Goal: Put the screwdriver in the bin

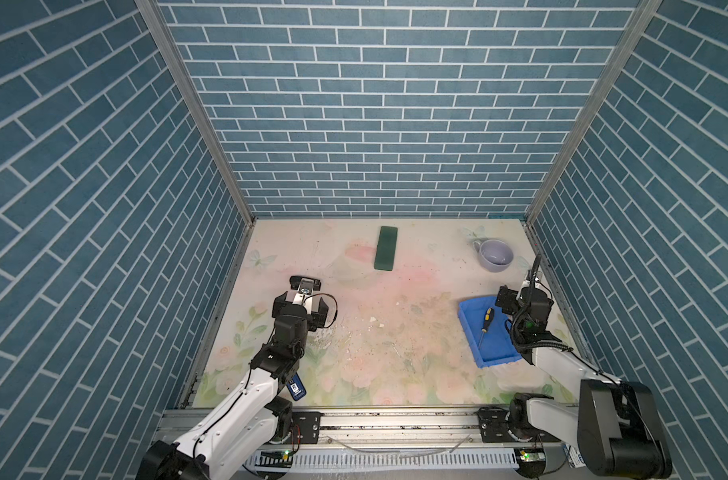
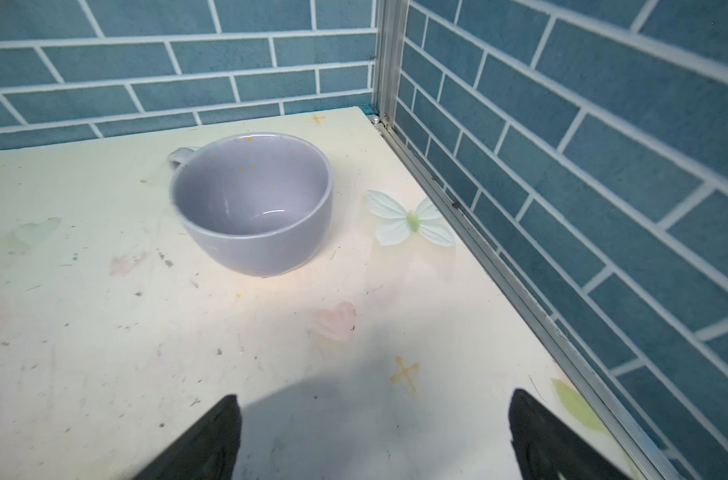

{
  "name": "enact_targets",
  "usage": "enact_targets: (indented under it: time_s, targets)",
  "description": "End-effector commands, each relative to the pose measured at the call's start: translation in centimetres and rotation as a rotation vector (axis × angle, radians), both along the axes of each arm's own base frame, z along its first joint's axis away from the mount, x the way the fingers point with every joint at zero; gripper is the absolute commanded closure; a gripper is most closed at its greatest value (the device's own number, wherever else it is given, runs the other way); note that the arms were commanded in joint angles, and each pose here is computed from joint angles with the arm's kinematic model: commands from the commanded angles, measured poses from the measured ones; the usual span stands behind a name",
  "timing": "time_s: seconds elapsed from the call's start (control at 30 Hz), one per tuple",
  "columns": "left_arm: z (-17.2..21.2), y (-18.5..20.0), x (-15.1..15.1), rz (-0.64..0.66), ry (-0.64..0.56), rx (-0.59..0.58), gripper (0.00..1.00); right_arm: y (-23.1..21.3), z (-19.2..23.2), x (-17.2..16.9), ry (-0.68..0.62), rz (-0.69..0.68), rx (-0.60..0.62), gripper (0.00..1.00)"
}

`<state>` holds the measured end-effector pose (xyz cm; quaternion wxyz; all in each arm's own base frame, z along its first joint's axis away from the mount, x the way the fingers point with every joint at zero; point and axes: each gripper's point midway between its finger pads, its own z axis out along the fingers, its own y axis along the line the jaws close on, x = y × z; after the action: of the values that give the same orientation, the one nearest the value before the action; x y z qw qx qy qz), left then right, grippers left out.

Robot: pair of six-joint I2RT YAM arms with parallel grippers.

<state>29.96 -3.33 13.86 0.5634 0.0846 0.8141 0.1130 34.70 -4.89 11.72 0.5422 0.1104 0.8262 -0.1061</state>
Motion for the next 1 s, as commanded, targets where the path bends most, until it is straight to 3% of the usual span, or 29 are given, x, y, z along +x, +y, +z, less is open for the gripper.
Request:
enact_targets:
  time_s: [0.0,0.13,0.43,0.6,0.73,0.97]
  targets:
    - [0.2,2.1,0.3,0.075,-0.066,-0.004,0.0,0.7,1.5,1.7,-0.111,0.062,0.004,0.01]
    - [-0.5,4.0,1.1,0.144,-0.101,-0.022,0.0,1.4,-0.1,2.9,-0.083,0.11,0.003,0.01]
    - [-0.4,5.4,5.1,0.14,-0.17,-0.12,0.0,2.4,-2.2,4.1,-0.071,0.185,0.013,0.01]
    - [-2.0,4.6,7.5,0.101,-0.124,-0.166,0.0,2.5,-2.6,4.3,-0.063,0.198,0.019,0.01]
    - [-4.0,5.0,8.3,0.132,-0.09,-0.166,0.0,2.3,-2.7,4.5,-0.049,0.195,0.031,0.01]
    - [-4.3,5.8,8.9,0.187,-0.044,-0.161,0.0,1.8,-2.8,4.7,-0.038,0.173,0.045,0.01]
